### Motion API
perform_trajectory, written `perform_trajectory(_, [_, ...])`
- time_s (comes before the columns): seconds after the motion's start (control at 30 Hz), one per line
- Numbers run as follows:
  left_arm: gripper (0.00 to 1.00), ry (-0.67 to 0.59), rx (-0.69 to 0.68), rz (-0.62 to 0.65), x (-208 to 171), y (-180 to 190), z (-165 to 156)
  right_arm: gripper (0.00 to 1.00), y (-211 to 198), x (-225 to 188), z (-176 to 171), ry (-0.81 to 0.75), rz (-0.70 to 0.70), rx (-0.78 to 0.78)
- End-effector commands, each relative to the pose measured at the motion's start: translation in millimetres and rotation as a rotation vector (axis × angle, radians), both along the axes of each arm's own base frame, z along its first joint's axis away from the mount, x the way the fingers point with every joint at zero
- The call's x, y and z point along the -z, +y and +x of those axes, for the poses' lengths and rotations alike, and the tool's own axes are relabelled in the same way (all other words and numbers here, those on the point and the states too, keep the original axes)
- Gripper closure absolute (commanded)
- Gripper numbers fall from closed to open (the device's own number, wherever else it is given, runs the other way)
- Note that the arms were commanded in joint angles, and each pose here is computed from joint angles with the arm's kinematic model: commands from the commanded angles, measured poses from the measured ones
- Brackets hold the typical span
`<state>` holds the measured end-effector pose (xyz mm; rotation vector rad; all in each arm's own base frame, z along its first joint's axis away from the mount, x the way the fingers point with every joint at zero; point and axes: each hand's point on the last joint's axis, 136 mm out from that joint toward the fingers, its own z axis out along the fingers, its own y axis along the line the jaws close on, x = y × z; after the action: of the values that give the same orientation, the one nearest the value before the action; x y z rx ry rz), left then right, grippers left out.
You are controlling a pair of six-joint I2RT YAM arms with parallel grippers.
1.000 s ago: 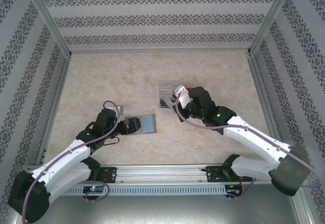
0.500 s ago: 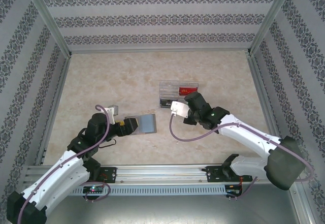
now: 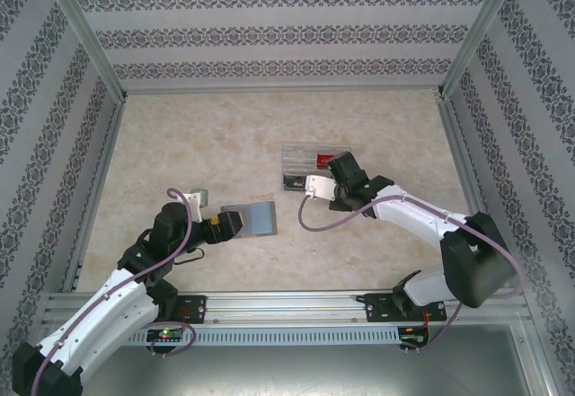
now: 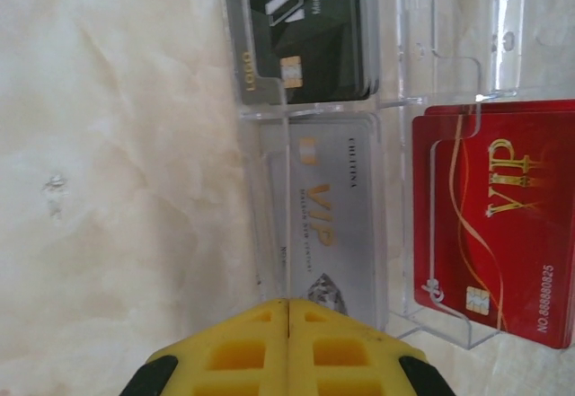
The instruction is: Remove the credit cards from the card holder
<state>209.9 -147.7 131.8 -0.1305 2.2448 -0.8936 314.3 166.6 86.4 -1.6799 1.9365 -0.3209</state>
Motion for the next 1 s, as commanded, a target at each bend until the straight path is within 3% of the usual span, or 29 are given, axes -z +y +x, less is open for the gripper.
perform_trajectory(0.0, [0.00, 0.016, -0.028, 0.009, 6, 6, 0, 1.00, 6, -13, 15, -0.034, 0.017, -0.007])
perform_trajectory(0.57, [0.00, 0.027, -0.034, 0.021, 11, 7, 1, 0.98, 9, 2, 27, -0.001, 0.029, -0.003])
perform_trajectory(0.73, [0.00, 0.029, -0.029, 0.020, 11, 6, 1, 0.90, 2, 3, 31, -0.010, 0.013, 0.017])
perform_trajectory(0.8, [0.00, 0.028, -0.028, 0.017, 10, 6, 1, 0.76, -1, 3, 34, -0.022, 0.007, 0.033])
perform_trajectory(0.97, [0.00, 0.028, -0.025, 0.016, 11, 5, 1, 0.74, -4, -5, 44, -0.047, 0.011, 0.082])
